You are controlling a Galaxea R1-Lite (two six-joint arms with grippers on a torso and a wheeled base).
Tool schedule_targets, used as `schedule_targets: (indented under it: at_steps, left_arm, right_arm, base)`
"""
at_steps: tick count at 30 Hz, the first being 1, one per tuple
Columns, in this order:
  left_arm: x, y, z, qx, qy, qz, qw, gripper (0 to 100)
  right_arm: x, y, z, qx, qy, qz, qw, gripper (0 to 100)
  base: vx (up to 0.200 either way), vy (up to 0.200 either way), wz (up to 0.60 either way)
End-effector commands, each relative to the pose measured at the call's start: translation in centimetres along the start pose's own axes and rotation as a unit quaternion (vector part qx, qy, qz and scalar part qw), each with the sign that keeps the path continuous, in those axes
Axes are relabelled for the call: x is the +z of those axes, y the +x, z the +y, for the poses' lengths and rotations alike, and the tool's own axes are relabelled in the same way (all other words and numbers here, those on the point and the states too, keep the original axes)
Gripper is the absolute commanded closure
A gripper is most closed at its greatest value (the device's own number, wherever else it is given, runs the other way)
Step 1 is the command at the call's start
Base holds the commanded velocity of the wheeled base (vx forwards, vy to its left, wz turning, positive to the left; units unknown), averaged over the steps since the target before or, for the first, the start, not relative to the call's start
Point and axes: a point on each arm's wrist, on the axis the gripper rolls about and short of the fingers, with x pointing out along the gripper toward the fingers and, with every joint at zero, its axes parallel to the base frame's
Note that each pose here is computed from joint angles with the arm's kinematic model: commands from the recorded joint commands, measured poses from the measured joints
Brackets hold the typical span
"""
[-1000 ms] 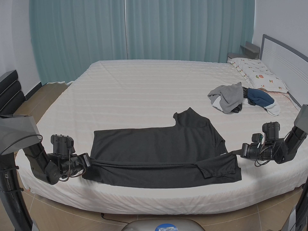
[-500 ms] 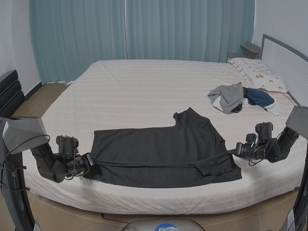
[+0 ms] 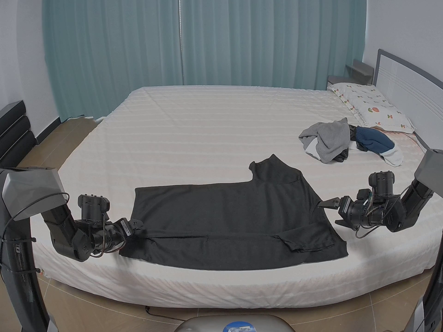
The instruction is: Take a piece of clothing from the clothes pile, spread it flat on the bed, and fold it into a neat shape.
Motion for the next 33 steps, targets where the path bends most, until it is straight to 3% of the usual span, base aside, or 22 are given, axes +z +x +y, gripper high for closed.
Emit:
schedule_targets:
  at_steps: [1,8,9,11,21,33]
  left_arm:
    - [2.3,-3.0,0.5,-0.032,-0.043,-0.008,0.9985,0]
    - [3.0,-4.5,0.5,-0.085,-0.109,0.049,0.9892,0]
    - [2.6,-4.5,0.6,-0.101,-0.117,0.081,0.9846,0]
    - [2.3,-4.4,0.7,-0.113,-0.120,0.103,0.9809,0]
    - [2.0,-3.5,0.9,-0.109,-0.152,0.118,0.9752,0]
    - [2.0,-3.5,0.8,-0.110,-0.152,0.118,0.9751,0]
  right_arm:
    - [-2.7,-3.0,2.9,0.014,0.016,0.015,0.9997,0]
    - [-5.8,-2.7,3.6,-0.028,0.061,0.029,0.9973,0]
    - [-6.2,-2.2,3.6,-0.036,0.080,0.030,0.9957,0]
    - [-6.3,-1.8,3.3,-0.047,0.101,0.029,0.9934,0]
    - [-7.6,0.3,1.5,-0.089,0.138,0.045,0.9854,0]
    - [-8.0,1.9,1.7,-0.073,0.155,0.013,0.9851,0]
  base:
    - [0.000,0.000,0.00]
    - [0.000,0.000,0.00]
    - [0.000,0.000,0.00]
    - [0.000,0.000,0.00]
    - [0.000,0.000,0.00]
    - [0.000,0.000,0.00]
